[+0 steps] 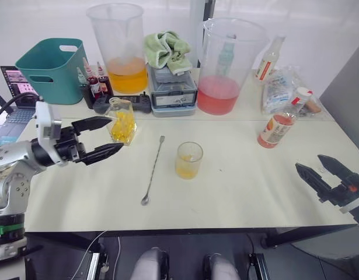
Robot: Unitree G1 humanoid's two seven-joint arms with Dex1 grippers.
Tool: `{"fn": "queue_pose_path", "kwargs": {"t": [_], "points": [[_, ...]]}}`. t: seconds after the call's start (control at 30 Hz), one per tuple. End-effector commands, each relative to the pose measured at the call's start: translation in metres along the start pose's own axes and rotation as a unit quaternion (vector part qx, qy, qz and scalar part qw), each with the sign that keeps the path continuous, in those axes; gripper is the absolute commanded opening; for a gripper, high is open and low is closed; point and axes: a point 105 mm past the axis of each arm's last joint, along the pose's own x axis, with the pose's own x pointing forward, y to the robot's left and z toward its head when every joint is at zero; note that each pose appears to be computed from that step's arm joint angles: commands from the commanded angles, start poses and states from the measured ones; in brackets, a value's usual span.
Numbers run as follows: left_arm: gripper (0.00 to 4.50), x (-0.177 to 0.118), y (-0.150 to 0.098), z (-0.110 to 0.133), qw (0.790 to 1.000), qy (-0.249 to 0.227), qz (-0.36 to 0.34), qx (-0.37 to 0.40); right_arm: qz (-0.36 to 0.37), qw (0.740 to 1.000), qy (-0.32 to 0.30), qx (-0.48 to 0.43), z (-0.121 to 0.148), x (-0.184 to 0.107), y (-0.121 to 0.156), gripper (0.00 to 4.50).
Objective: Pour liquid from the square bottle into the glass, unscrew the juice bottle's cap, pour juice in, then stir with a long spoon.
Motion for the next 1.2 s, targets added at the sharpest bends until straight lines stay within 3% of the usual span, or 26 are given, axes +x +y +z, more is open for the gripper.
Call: {"fn": "queue_pose_path", "kwargs": {"t": [0.03,0.43,0.8,1.2], "points": [[4.48,0.007,-0.005,0.014,1.000,-0.015,-0.018,0.015,-0.013,0.999,-0.035,-0.016,0.021,0.010,-0.002,4.50],[4.48,0.014,-0.024,0.020,0.999,-0.020,-0.024,0.021,-0.024,0.998,-0.044,-0.048,0.048,0.081,-0.032,4.50],[4.48,0.010,-0.031,0.018,1.000,-0.015,0.001,0.027,-0.046,0.997,-0.027,-0.054,0.039,0.124,-0.063,4.50],[4.48,0.002,-0.037,0.018,0.999,-0.007,0.017,0.032,-0.034,0.997,-0.024,-0.058,0.037,0.155,-0.068,4.50]]}}
